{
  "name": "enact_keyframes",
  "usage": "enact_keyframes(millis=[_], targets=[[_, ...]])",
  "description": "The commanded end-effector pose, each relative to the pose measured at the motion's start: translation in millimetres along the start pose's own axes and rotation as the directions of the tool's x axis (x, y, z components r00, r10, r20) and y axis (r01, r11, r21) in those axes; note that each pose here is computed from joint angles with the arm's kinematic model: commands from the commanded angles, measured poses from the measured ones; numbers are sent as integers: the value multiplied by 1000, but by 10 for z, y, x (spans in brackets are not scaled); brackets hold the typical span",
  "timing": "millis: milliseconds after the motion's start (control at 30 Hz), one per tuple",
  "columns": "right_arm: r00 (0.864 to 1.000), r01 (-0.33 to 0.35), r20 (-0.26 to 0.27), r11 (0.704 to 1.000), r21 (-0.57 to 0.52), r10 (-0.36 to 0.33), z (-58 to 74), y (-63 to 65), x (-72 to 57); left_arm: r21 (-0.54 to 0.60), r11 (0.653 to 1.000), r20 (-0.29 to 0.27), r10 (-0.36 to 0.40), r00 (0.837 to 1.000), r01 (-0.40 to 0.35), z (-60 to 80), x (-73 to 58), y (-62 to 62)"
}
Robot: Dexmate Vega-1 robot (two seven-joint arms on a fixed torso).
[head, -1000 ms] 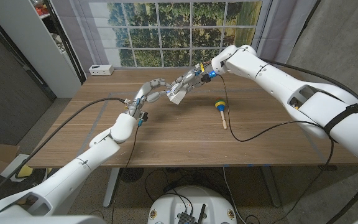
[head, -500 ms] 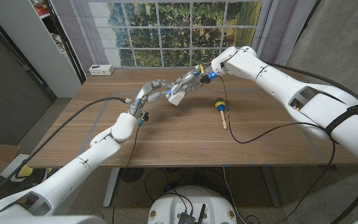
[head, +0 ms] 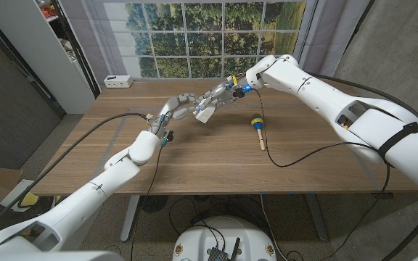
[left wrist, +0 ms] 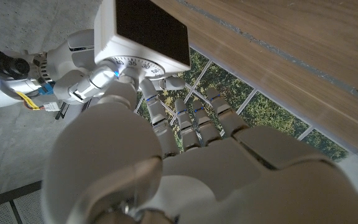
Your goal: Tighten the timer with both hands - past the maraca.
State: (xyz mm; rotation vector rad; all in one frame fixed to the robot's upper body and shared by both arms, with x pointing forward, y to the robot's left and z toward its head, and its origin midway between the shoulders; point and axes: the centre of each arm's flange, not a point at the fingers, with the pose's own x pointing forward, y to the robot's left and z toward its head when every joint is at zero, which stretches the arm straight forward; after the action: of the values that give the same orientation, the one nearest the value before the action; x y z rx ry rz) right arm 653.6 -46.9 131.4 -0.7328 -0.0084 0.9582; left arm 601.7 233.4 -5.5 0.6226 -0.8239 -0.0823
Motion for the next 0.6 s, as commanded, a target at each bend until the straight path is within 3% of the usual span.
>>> enact_keyframes(millis=[33, 400, 600], targets=[[1000, -3, 2, 1000, 2, 3, 13, 0, -6, 3, 1000, -6, -12, 1000, 12, -5, 19, 3], [1000, -18, -3, 1000, 8, 18, -1, 16, 7, -18, 1000, -20, -12, 1000, 11, -24, 29, -10], [999, -37, -17, 999, 8, 38, -21, 17, 24, -10, 999, 2, -45, 999, 45, 9, 62, -14]])
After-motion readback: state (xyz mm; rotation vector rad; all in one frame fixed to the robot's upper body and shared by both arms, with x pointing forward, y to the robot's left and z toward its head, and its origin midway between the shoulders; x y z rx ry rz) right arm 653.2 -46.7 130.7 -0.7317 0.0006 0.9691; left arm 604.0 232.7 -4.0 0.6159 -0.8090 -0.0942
